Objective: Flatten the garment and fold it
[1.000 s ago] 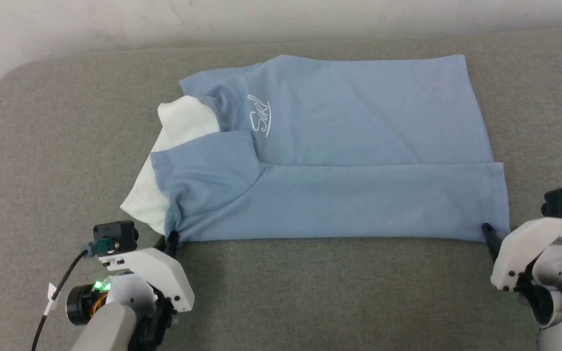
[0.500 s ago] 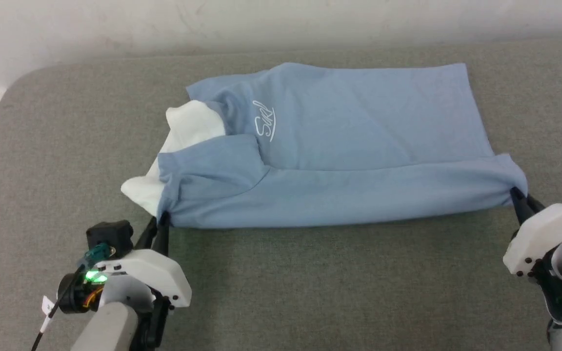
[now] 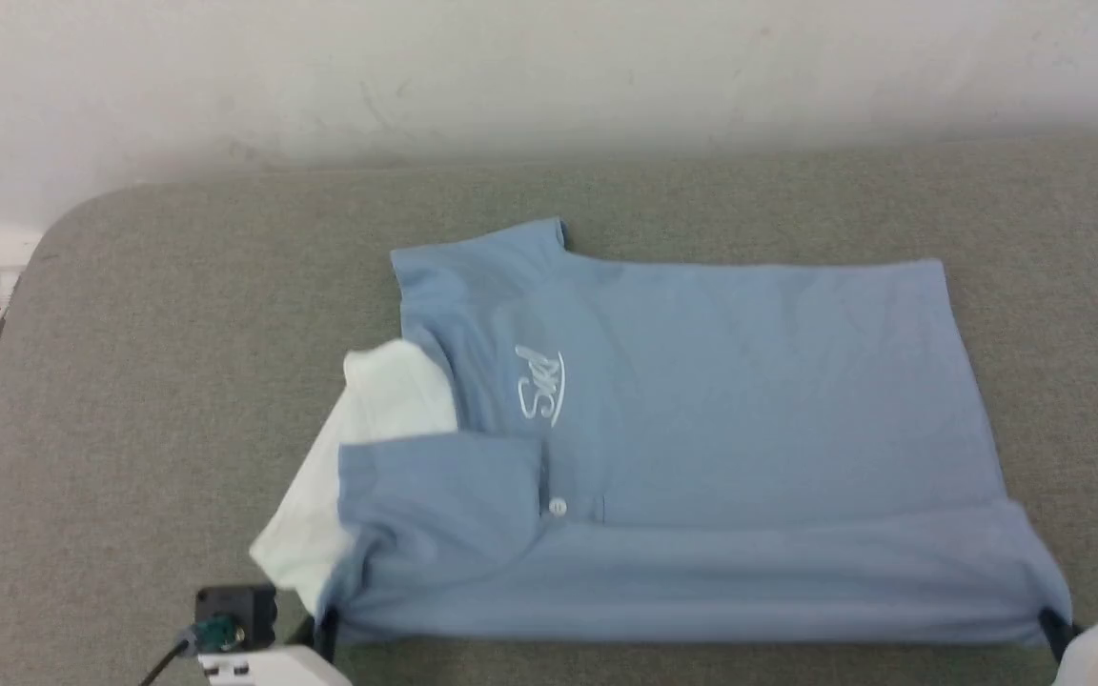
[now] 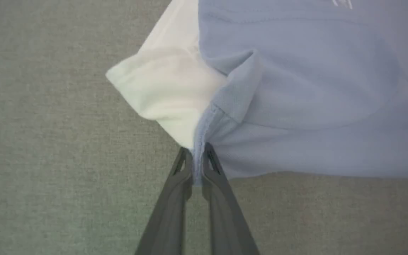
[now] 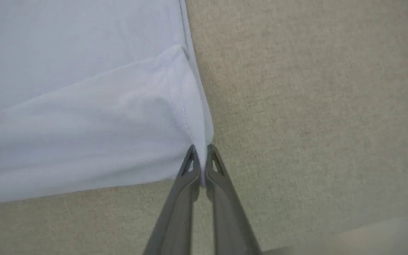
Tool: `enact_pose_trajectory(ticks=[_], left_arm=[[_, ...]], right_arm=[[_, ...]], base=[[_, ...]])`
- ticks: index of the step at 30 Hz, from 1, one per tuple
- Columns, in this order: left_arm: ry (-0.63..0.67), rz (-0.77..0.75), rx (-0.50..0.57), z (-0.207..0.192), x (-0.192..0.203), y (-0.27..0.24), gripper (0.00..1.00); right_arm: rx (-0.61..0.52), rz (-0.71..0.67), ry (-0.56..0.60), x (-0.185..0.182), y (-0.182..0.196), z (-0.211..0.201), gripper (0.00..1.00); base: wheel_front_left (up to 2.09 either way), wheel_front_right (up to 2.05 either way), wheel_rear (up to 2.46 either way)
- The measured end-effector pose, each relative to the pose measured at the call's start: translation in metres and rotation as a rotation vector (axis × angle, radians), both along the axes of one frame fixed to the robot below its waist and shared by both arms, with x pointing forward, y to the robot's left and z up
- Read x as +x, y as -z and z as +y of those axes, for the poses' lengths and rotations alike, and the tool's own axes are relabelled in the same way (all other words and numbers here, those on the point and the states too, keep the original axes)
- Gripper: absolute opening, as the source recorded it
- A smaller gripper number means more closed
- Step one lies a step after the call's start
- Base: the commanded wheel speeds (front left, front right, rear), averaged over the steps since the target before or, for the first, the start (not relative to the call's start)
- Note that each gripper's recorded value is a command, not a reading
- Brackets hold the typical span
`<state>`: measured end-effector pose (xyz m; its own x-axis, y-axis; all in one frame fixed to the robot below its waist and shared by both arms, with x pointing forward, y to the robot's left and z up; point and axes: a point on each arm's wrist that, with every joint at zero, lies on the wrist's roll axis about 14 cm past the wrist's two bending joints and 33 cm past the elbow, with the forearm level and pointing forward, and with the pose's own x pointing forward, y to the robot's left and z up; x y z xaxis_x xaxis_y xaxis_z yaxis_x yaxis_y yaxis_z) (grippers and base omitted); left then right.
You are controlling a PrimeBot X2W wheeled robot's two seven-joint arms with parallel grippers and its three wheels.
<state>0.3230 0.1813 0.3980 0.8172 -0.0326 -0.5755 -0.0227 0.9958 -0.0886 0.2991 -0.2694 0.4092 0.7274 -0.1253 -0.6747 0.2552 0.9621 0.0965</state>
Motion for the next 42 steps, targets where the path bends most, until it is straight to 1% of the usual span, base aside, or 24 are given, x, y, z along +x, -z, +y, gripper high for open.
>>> enact_pose_trajectory(ticks=[3,5,8,11,12,13,14,15,18,21,24,28,30,33,35,37,39,42], left_arm=[[0.008,0.115,-0.023,-0.004,-0.023,0.017,0.00],[0.015,0.159,-0.029,-0.007,-0.031,0.024,0.00],[0.022,0.180,-0.025,-0.007,-0.033,0.028,0.00],[0.031,0.180,-0.030,-0.008,-0.032,0.030,0.00],[0.030,0.176,-0.030,-0.008,-0.032,0.030,0.18],[0.031,0.180,-0.037,-0.009,-0.032,0.031,0.71],[0.033,0.180,-0.042,-0.010,-0.032,0.032,1.00],[0.034,0.178,-0.052,-0.011,-0.032,0.031,1.00],[0.041,0.164,-0.088,-0.019,-0.029,0.026,1.00],[0.045,0.089,-0.097,-0.018,-0.017,0.010,1.00],[0.083,-0.088,-0.070,-0.017,0.016,-0.028,1.00],[0.191,-0.381,0.026,-0.019,0.072,-0.094,1.00],[0.248,-0.472,0.059,-0.024,0.094,-0.116,1.00],[0.336,-0.561,0.069,-0.034,0.129,-0.139,1.00],[0.380,-0.585,0.067,-0.036,0.154,-0.147,1.00],[0.401,-0.568,0.062,-0.037,0.178,-0.146,1.00],[0.415,-0.522,0.035,-0.038,0.200,-0.141,1.00],[0.445,-0.435,0.055,-0.039,0.233,-0.132,1.00]], right_arm=[[0.021,0.078,0.011,-0.017,0.016,-0.001,0.00],[0.036,0.126,0.015,-0.025,0.029,0.000,0.00],[0.055,0.178,0.017,-0.035,0.046,0.004,0.00],[0.063,0.181,0.021,-0.035,0.054,0.005,0.00],[0.062,0.167,0.025,-0.034,0.054,0.005,0.00],[0.059,0.155,0.025,-0.033,0.054,0.005,0.42],[0.057,0.141,0.025,-0.033,0.054,0.006,0.98],[0.053,0.122,0.030,-0.032,0.053,0.005,1.00],[0.037,0.045,0.035,-0.024,0.045,0.003,1.00],[0.012,-0.081,0.027,-0.006,0.027,0.004,1.00],[-0.021,-0.234,0.012,0.016,0.001,0.007,1.00],[-0.064,-0.414,-0.027,0.043,-0.031,0.017,1.00],[-0.076,-0.486,-0.049,0.057,-0.044,0.023,1.00],[-0.099,-0.578,-0.080,0.078,-0.062,0.029,1.00],[-0.117,-0.629,-0.103,0.092,-0.073,0.033,1.00],[-0.122,-0.654,-0.117,0.104,-0.078,0.037,1.00],[-0.122,-0.650,-0.132,0.113,-0.077,0.041,1.00],[-0.125,-0.649,-0.140,0.124,-0.076,0.043,1.00]], base=[[0.00,0.00,0.00],[0.00,0.00,0.00],[0.00,0.00,0.00],[0.00,0.00,0.00],[0.00,0.00,0.00],[0.00,0.00,0.00],[0.00,0.00,0.00],[0.00,0.00,0.00],[0.00,0.00,0.00],[0.00,0.00,0.00],[0.00,0.00,0.00],[0.00,0.00,0.00],[0.00,0.00,0.00],[0.00,0.00,0.00],[0.00,0.00,0.00],[0.00,0.00,0.00],[0.00,0.00,0.00],[0.00,0.00,0.00]])
